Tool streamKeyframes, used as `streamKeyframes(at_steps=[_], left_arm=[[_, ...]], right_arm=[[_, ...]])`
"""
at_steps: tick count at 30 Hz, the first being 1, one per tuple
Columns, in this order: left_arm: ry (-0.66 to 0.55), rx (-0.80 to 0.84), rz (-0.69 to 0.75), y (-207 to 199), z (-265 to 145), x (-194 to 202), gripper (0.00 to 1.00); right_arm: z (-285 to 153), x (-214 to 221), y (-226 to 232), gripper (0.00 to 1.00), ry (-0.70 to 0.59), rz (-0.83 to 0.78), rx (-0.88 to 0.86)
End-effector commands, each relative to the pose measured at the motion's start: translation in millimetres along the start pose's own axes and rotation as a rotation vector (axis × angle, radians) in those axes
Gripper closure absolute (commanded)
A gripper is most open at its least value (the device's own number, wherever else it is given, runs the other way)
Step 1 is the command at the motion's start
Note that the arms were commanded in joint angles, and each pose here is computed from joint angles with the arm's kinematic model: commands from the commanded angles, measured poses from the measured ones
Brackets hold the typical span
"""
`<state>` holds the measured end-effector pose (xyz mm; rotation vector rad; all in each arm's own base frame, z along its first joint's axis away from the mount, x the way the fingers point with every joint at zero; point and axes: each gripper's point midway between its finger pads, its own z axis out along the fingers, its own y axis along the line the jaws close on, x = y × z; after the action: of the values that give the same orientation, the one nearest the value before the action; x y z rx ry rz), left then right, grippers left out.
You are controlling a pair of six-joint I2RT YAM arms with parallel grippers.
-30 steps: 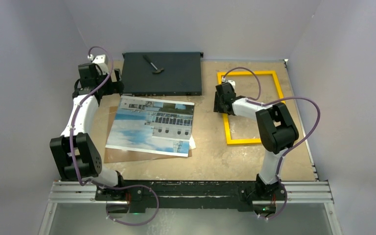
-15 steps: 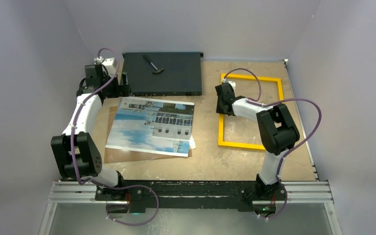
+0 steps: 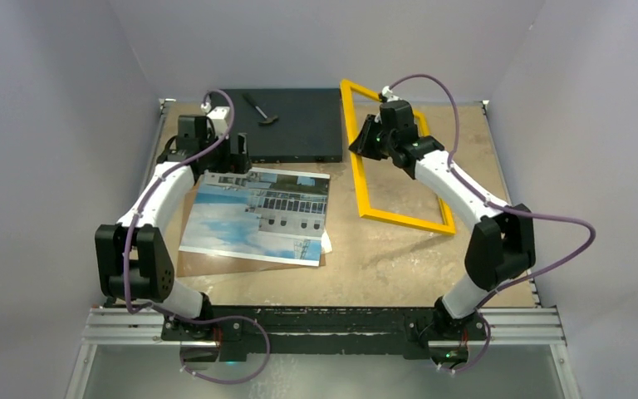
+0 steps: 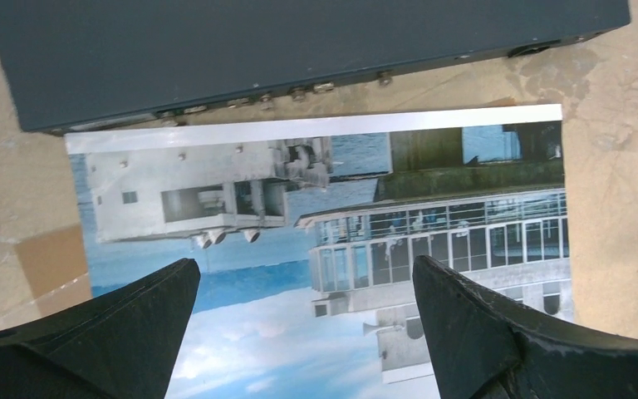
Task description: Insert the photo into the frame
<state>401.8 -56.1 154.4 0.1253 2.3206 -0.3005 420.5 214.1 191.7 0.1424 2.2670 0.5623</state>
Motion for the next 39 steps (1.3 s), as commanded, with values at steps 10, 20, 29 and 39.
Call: streamKeyframes(at_steps=[10,20,29,39], left_arm=[[0.053,0.135,0.047,-87.6,38.9,1.9,0.01],[0.026,0.194,0.061,-119.2,42.1,-8.2,0.01],[0.001,0.204,0.067,-125.7,32.6,-19.4,0.01],[-0.065,0.242,0.071,-145.8,15.6,-48.6,0.01]], right_arm=[[-103.0,-75.3,81.9,1.0,-0.114,0.29,-0.573],[-134.0,-96.1,99.9,1.0,-0.09,0.434,-0.737],[-128.4,-89.0,72.9,1.0,-0.079,0.609,-0.731],[-115.3,-76.8,20.5,0.93,-0.053,0.723,-0.659]])
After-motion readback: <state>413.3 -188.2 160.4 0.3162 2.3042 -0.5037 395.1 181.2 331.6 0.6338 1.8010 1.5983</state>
